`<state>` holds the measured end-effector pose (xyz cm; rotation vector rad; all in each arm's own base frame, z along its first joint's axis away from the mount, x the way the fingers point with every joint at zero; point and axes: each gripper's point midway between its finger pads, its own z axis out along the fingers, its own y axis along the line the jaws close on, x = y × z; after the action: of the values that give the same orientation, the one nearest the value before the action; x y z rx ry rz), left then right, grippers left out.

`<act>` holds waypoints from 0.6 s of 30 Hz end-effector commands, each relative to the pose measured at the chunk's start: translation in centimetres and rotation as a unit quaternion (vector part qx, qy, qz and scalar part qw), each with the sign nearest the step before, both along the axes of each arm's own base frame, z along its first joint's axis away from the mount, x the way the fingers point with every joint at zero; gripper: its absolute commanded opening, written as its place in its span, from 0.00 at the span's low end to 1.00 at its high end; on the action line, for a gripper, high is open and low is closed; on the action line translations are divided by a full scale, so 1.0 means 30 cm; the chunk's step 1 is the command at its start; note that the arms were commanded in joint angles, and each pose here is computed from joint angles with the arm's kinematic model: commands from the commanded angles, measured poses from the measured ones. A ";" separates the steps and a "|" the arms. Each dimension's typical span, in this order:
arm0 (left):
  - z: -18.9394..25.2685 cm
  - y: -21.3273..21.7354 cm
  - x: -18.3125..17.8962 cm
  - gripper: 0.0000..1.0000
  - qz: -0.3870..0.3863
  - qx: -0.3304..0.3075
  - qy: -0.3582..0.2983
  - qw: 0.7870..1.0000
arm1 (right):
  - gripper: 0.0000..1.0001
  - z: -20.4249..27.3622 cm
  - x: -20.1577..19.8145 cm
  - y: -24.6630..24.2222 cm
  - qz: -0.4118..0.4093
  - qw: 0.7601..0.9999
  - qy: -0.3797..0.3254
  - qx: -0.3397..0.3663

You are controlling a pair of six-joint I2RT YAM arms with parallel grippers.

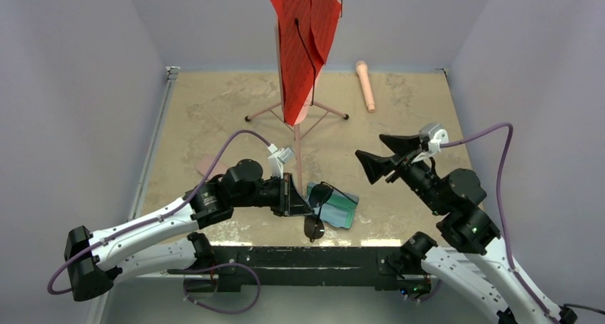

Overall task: Organize the sunglasses
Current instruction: Fold the right temple of the sunglasses with the sunglasses.

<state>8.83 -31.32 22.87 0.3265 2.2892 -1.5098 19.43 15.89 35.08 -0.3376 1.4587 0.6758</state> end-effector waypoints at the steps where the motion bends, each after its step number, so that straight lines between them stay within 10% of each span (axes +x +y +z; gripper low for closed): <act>1: 0.028 -0.002 0.018 0.00 0.002 -0.006 -0.026 1.000 | 0.84 0.131 -0.084 0.124 0.123 0.991 -0.023 0.046; 7: 0.041 -0.001 0.053 0.00 0.041 -0.006 -0.014 0.999 | 0.83 -0.015 -0.198 0.273 0.289 0.957 0.034 0.012; 18: 0.124 -0.014 0.067 0.00 0.056 -0.058 -0.018 0.997 | 0.83 -0.267 -0.226 0.317 0.325 0.941 0.079 0.045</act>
<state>10.20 -31.34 23.37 0.2232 2.2576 -1.4823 13.96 24.67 24.90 -0.7010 1.5916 1.2251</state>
